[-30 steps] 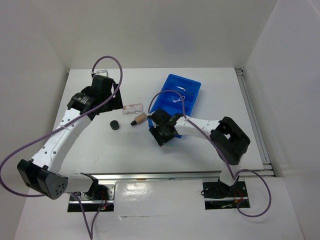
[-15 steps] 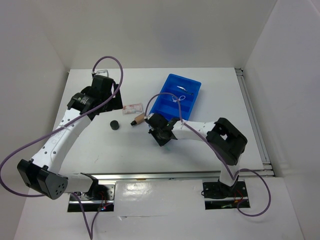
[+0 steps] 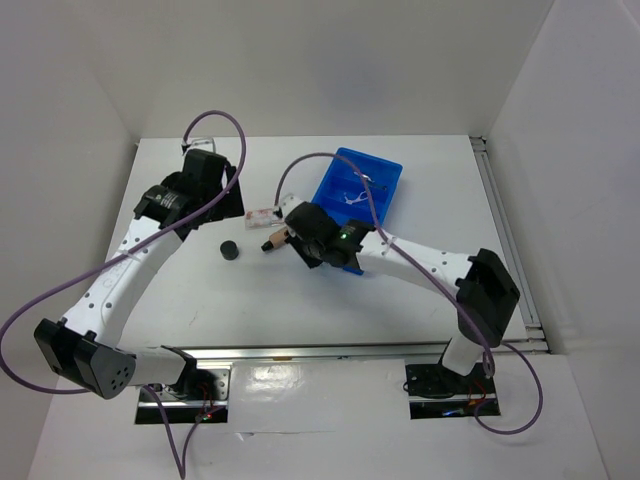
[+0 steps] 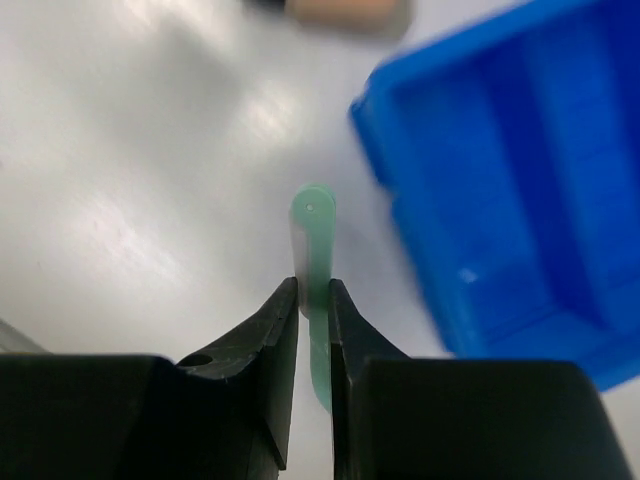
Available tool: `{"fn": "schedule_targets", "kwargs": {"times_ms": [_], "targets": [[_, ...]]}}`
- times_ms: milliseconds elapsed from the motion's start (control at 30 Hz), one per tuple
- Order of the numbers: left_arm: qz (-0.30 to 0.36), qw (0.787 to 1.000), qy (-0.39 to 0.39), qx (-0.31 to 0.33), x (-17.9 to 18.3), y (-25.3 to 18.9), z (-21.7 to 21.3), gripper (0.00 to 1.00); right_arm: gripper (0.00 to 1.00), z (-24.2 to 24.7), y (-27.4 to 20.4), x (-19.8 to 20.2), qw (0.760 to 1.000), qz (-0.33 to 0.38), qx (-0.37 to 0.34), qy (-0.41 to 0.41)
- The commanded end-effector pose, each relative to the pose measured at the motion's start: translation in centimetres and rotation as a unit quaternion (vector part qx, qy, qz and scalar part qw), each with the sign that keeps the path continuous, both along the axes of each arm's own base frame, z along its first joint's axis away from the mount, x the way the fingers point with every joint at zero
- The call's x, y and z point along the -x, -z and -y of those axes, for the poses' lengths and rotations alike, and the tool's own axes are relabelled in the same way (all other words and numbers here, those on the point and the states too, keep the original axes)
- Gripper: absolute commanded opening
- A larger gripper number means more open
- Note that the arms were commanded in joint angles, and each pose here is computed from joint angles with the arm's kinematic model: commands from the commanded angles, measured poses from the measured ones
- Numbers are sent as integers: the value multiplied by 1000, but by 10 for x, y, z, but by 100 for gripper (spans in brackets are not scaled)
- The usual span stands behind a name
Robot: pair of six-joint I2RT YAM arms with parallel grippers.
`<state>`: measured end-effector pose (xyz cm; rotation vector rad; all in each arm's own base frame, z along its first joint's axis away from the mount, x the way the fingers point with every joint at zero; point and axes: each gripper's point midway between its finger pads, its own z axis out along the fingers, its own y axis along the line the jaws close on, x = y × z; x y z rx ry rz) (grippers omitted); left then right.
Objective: Organize the makeup
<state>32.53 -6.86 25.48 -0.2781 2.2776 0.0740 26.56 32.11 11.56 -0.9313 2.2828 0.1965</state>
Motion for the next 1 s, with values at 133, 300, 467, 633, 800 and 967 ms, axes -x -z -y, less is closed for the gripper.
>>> {"fn": "schedule_targets", "kwargs": {"times_ms": [133,300,467,633,800,967], "targets": [[55,998,-10,-8,-4,-35,-9,98,14,33,-96,-86,987,144,-13,66],[62,998,-17,-5,-2,-39,-11,98,14,83,-102,-152,972,190,5,136],[57,998,-16,-7,-1,-38,-12,98,14,125,-100,-206,958,226,24,176],[48,999,-13,-7,-1,-31,-10,98,12,132,-78,-239,956,242,45,158],[44,999,-16,-6,-3,-28,-9,98,12,137,-62,-253,959,238,44,151],[42,999,-8,1,-3,-27,-6,98,17,142,-37,-259,962,221,49,150]]}}
